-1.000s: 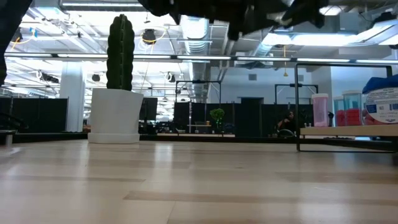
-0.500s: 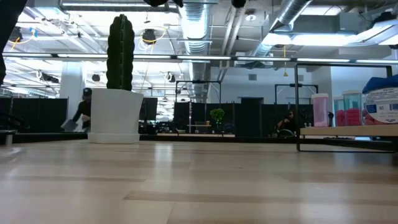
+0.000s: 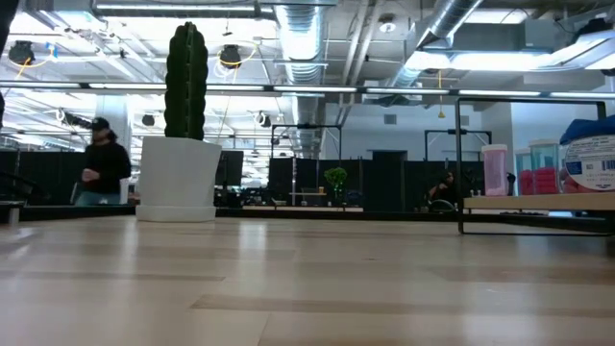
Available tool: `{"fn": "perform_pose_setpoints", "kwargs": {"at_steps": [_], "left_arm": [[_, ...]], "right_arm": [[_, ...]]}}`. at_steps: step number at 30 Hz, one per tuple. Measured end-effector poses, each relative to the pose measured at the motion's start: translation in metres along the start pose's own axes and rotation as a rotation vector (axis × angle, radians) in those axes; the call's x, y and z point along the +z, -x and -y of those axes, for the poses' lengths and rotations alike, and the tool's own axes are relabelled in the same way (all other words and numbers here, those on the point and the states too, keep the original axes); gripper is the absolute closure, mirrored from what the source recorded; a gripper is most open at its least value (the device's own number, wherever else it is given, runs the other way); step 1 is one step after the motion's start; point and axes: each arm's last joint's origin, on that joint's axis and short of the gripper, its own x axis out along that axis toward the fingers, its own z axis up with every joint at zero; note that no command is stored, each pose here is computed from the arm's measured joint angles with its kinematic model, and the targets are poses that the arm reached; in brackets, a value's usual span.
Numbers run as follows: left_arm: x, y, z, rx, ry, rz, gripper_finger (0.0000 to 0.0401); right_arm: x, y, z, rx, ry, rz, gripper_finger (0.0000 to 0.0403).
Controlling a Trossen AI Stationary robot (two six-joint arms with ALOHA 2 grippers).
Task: Pick and place medicine bottles onto shelf by color
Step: Put the yellow pill bottle on the shelf
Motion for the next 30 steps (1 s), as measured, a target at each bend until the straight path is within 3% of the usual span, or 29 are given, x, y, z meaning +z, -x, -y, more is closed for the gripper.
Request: {"fn": "perform_pose_setpoints", "kwargs": {"at_steps": [3,8,11,14,17,20,27,30], "left_arm": [[0.011,0.009,0.007,0.064,-0.086,-0.032,0.0150],[0.010,0.027,0.004,0.239,-0.234,-0.300,0.0150],[0.014,0.041,-0.007,0.212,-0.207,-0.385,0.0150],[0.019,0.052,-0.020,0.089,-0.121,-0.392,0.0150],[0.020,0.057,-0.030,-0.087,-0.018,-0.316,0.0150],[0.004,0.056,-0.032,-0.202,0.047,-0.214,0.0150],[-0.055,0.063,-0.027,-0.111,0.188,-0.009,0.0150],[-0.061,0.072,-0.026,-0.078,0.243,0.102,0.0150]], "right_arm": [[0.000,-0.001,-0.012,0.007,0.046,0.003,0.0315],[-0.020,-0.006,-0.026,-0.025,0.086,-0.011,0.0315],[-0.031,-0.007,-0.027,-0.071,0.066,-0.013,0.0315],[-0.040,-0.009,-0.024,-0.107,0.059,-0.021,0.0315],[-0.046,-0.013,-0.021,-0.136,0.038,0.008,0.0309],[-0.052,-0.017,-0.020,-0.148,0.026,0.012,0.0301],[-0.074,-0.025,-0.025,-0.145,-0.027,0.078,0.0297],[-0.079,-0.028,-0.027,-0.143,-0.047,0.116,0.0298]]}}
